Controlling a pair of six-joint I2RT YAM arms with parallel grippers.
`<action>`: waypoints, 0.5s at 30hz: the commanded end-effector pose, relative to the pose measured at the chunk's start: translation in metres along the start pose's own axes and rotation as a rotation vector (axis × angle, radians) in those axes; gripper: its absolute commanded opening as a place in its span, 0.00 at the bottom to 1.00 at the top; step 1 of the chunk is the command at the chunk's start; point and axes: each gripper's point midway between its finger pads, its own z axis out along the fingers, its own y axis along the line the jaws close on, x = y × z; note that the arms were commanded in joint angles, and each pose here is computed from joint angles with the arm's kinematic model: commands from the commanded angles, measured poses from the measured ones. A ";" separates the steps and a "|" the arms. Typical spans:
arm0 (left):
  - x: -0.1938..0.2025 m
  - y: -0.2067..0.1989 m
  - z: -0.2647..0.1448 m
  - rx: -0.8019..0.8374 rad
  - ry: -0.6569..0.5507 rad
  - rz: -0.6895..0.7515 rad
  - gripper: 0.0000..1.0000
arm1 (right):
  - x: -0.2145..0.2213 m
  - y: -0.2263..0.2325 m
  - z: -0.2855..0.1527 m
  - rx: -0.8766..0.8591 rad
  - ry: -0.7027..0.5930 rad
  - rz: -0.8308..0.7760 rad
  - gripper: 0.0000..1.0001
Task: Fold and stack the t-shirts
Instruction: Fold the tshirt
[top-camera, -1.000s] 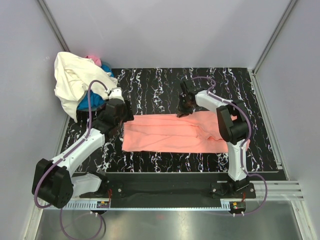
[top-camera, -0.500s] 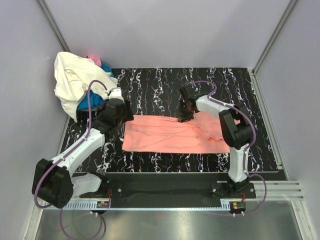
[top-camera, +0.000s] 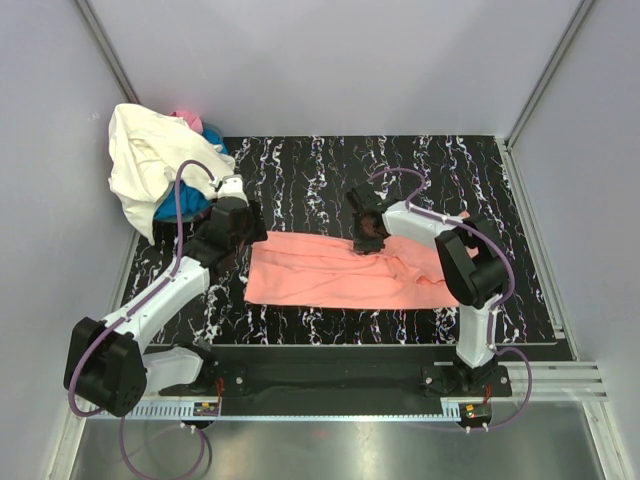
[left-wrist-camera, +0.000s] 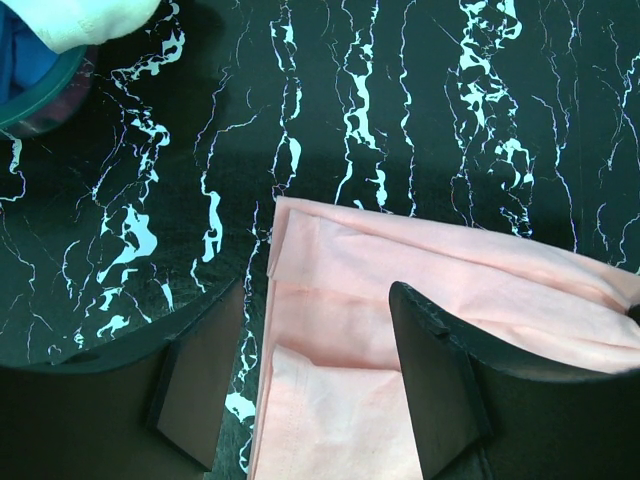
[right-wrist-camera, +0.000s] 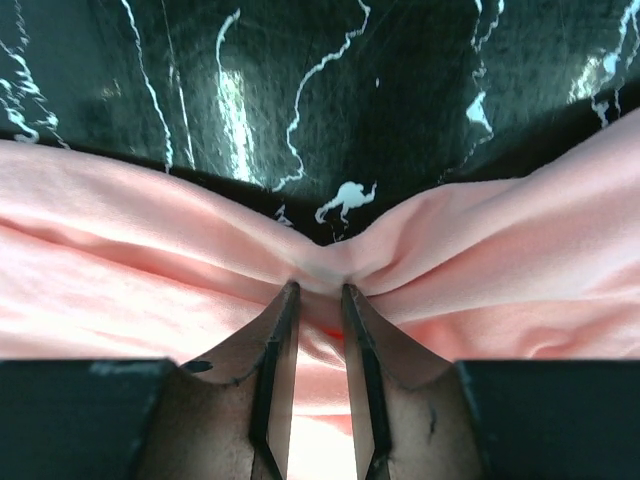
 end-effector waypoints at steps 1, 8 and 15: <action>-0.015 0.001 -0.001 -0.002 -0.062 -0.010 0.65 | 0.009 -0.009 -0.014 0.099 -0.033 -0.031 0.32; -0.014 0.001 0.000 -0.005 -0.058 -0.007 0.65 | 0.017 -0.017 -0.034 0.246 -0.092 -0.100 0.34; -0.012 0.002 0.002 -0.010 -0.052 -0.005 0.65 | 0.053 -0.012 -0.058 0.198 -0.082 -0.117 0.34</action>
